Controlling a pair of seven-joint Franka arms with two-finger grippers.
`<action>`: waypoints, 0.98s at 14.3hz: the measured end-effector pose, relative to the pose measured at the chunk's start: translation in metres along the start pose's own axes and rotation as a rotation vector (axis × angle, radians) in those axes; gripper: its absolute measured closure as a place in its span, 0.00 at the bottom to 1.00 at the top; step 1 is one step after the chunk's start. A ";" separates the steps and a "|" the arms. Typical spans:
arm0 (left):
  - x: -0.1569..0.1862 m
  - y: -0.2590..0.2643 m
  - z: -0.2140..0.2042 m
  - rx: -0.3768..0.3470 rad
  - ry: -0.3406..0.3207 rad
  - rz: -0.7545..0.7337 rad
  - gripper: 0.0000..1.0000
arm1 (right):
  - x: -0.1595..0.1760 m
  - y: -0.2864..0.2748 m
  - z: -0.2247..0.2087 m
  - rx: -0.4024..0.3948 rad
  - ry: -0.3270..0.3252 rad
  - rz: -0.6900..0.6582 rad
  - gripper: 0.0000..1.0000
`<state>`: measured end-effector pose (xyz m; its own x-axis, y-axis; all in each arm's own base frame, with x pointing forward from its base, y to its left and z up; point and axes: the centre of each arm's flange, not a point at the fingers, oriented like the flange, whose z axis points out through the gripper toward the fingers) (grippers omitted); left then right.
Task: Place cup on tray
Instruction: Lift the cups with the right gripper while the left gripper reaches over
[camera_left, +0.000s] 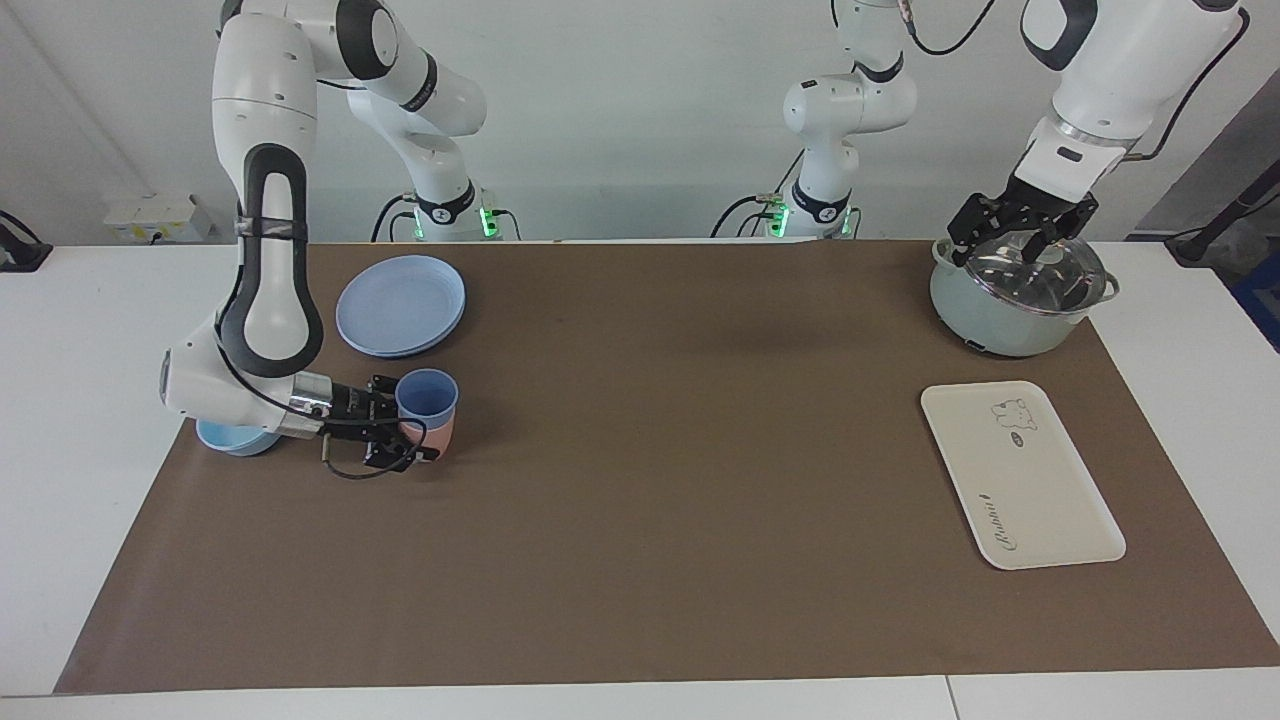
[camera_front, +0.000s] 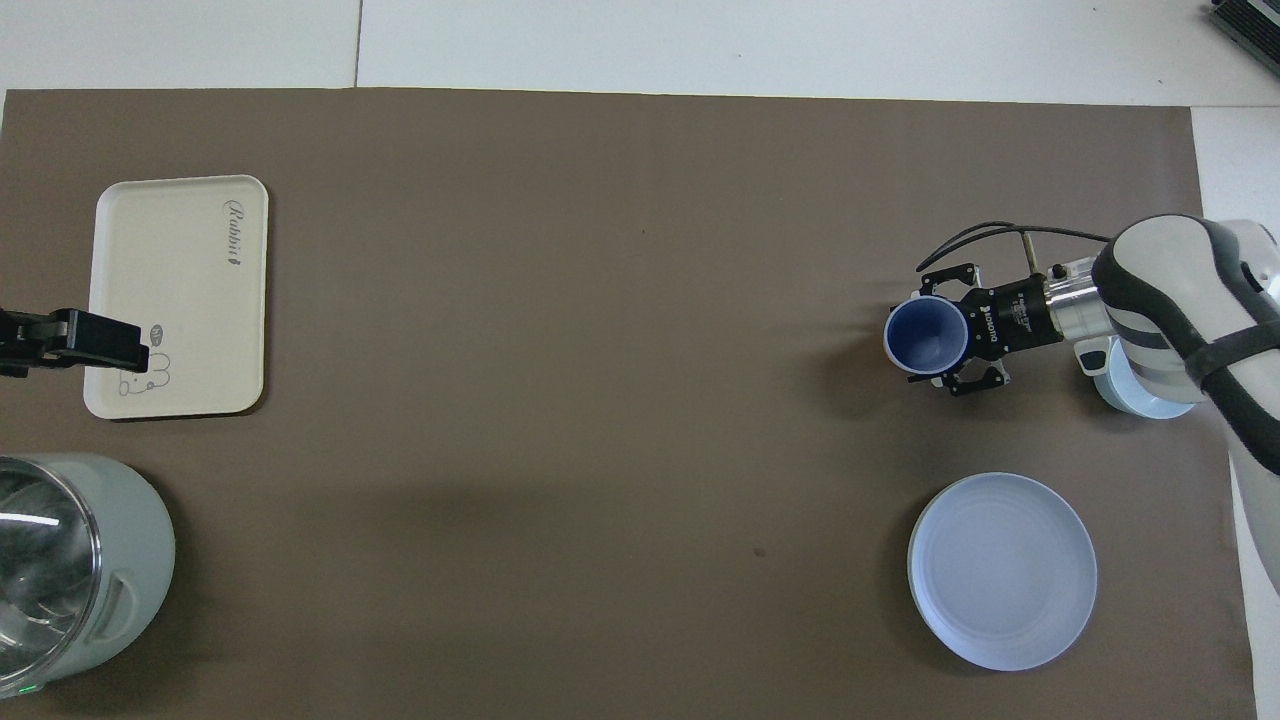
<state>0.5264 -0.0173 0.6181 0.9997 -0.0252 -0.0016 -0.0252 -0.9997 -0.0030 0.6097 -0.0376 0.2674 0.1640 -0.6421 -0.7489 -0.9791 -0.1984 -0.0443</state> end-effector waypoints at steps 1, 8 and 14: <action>0.002 0.002 -0.001 0.000 0.017 0.008 0.00 | -0.005 0.000 0.003 0.004 -0.010 -0.005 0.22; 0.003 0.009 -0.001 0.002 0.031 0.064 0.00 | -0.086 -0.011 0.012 0.003 -0.020 -0.042 0.22; 0.003 0.023 0.000 -0.117 0.025 -0.018 0.00 | -0.187 -0.023 0.031 0.009 -0.052 0.008 0.22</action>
<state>0.5290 -0.0399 0.6180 0.9997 -0.0054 0.0218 -0.0079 -0.9935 0.1140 0.5975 0.1103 0.3878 0.1499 -0.6040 -0.7828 -0.9815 -0.1865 -0.0441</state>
